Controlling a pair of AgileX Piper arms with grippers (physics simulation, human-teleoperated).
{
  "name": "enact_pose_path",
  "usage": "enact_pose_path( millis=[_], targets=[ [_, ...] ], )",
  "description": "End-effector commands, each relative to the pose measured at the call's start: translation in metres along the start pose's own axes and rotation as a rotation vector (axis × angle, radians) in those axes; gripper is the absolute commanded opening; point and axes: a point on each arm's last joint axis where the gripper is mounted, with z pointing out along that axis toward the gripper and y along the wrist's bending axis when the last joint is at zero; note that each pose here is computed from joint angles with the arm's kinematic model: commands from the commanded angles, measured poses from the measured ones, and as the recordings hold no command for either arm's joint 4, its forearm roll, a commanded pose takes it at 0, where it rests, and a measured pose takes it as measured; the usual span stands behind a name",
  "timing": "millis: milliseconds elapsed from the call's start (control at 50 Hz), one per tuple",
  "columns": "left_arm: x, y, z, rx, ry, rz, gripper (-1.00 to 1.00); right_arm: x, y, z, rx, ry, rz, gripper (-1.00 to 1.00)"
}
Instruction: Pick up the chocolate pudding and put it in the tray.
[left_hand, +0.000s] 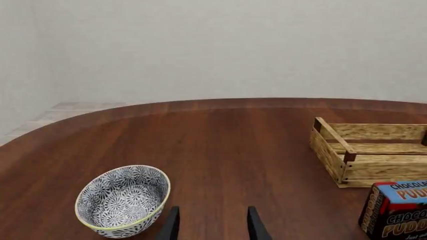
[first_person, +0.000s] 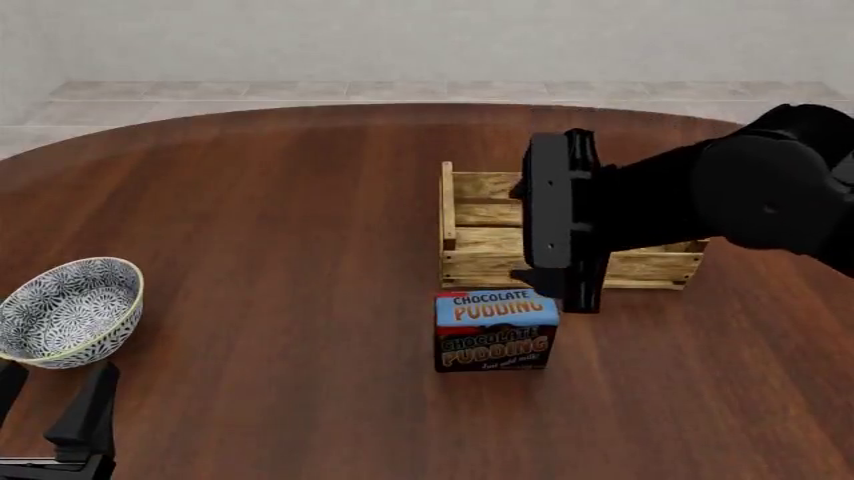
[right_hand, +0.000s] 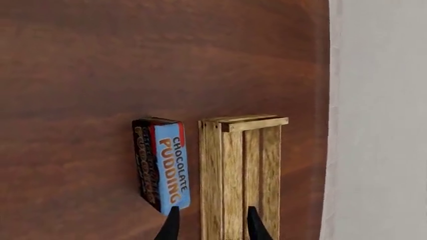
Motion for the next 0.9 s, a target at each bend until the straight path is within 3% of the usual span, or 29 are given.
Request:
enact_pose_path(
  millis=[20, 100, 280, 900],
  targets=[
    [0.0, 0.0, 0.0, 0.0, 0.0, 0.0, 1.0, 0.006, 0.01, 0.003, -0.02, 0.011, -0.065, 1.0],
    [0.0, 0.0, 0.0, 0.0, 0.0, 0.0, 1.0, 0.012, 0.013, 0.007, -0.028, 0.025, -0.105, 1.0],
    [0.0, 0.0, 0.0, 0.0, 0.0, 0.0, 1.0, 0.01, 0.017, 0.017, -0.03, 0.017, -0.125, 1.0],
    [0.0, 0.0, 0.0, 0.0, 0.0, 0.0, 1.0, 0.005, 0.039, 0.036, -0.074, -0.002, -0.086, 1.0]
  ],
)
